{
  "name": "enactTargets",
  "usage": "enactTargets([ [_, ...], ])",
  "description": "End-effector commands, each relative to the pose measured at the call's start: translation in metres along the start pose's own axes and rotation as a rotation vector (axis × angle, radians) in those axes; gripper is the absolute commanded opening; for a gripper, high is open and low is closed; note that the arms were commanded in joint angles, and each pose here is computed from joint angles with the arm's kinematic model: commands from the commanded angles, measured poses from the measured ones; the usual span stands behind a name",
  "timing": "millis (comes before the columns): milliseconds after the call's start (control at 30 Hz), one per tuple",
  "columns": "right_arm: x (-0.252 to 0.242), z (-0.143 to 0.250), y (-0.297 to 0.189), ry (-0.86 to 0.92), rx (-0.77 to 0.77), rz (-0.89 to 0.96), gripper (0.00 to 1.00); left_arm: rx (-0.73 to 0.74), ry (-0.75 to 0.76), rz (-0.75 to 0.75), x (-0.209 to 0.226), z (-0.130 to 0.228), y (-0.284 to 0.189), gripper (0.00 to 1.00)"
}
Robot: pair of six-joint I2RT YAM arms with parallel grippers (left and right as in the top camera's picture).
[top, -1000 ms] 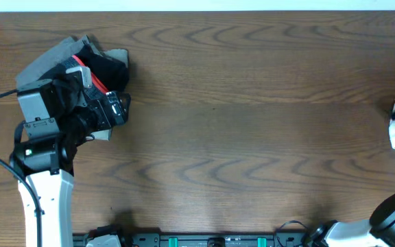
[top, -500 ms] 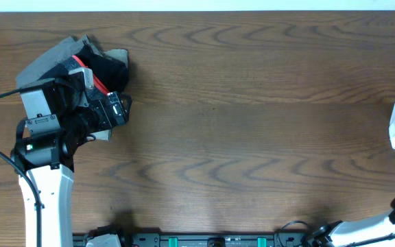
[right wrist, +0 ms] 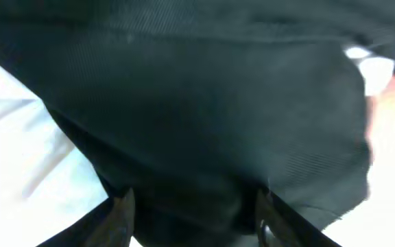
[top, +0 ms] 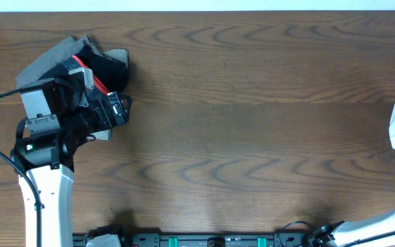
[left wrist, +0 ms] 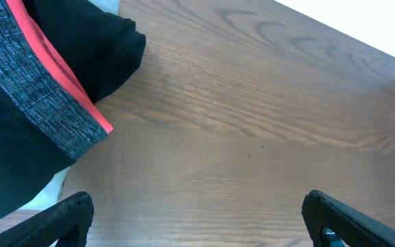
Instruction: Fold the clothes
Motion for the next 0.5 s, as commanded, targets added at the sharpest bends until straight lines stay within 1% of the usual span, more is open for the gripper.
enactTargets([
  [0, 0.008, -0.001, 0.004, -0.009, 0.01, -0.033, 0.5, -0.013, 0.005, 0.021, -0.006, -0.006, -0.004, 0.98],
  [33, 0.009, -0.002, 0.004, -0.027, 0.007, -0.034, 0.35, -0.012, 0.005, 0.021, -0.006, -0.006, -0.004, 0.98],
  [67, 0.009, -0.004, 0.002, -0.041, 0.001, -0.041, 0.25, -0.012, 0.004, 0.021, -0.006, -0.006, -0.004, 0.98],
  [133, 0.015, -0.009, -0.007, -0.062, -0.015, -0.086, 0.13, -0.012, 0.005, 0.021, -0.006, -0.006, -0.004, 0.98],
  [233, 0.035, -0.023, -0.037, -0.058, -0.066, -0.239, 0.07, -0.013, 0.005, 0.021, -0.006, -0.006, -0.004, 0.98],
  [300, 0.046, -0.032, -0.066, -0.061, -0.11, -0.346, 0.06, -0.012, 0.005, 0.021, -0.006, -0.006, -0.004, 0.98],
  [467, 0.078, -0.043, -0.167, -0.079, -0.251, -0.634, 0.04, -0.013, 0.004, 0.022, -0.006, -0.006, -0.004, 0.98],
])
Point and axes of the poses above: each gripper's point midway between its finger pads, its own y axis out along the fingers, its own x axis along the line the jaws close on, z = x × y, the point moved 3 cm from there along -y, back along the fingers, and after that the axes turned 2 degrees about -y, right-handed, at the moved point
